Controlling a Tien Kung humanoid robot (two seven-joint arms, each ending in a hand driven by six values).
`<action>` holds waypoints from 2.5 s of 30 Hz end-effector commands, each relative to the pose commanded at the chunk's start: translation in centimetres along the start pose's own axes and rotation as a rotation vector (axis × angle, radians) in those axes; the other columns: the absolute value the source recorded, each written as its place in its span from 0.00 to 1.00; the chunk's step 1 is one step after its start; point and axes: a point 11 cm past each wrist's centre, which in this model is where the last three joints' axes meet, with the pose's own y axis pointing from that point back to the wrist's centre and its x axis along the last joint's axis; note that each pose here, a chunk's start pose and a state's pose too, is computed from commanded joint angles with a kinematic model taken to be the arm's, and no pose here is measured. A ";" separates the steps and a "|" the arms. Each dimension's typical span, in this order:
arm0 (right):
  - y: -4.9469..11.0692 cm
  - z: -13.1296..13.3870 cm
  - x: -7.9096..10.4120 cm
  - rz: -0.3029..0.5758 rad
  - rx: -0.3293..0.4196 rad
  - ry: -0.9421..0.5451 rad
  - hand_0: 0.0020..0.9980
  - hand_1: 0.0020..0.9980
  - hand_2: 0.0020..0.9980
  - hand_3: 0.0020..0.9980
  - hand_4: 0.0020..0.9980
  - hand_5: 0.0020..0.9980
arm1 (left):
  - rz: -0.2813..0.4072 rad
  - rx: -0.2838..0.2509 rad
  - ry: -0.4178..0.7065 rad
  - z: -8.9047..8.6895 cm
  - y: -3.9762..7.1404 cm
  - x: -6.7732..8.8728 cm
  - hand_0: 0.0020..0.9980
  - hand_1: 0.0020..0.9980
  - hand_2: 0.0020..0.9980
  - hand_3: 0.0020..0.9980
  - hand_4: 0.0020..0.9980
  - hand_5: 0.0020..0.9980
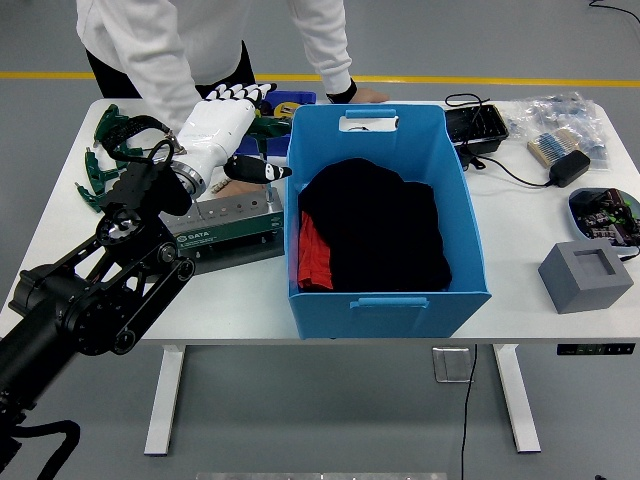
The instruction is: Lift tool from toolbox,place it in box,lift tool from toolbox,place it in box
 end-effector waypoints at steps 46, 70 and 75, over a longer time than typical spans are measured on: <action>0.0 -0.7 0.1 -0.001 0.001 0.046 0.67 0.65 0.73 0.58 0.77 0.72 | -0.036 0.117 -0.165 -2.9 -3.7 -1.2 0.32 0.32 0.30 0.39 1.00 0.58; 0.0 -1.8 0.2 -0.001 0.021 0.048 0.67 0.65 0.73 0.58 0.77 0.72 | -0.031 0.183 -0.067 -4.0 -4.2 -1.5 0.24 0.16 0.18 0.22 1.00 0.69; 0.0 -2.0 0.2 -0.001 0.024 0.048 0.67 0.65 0.73 0.58 0.77 0.72 | -0.027 0.187 -0.068 -4.2 -4.3 -1.7 0.18 0.13 0.14 0.17 1.00 0.69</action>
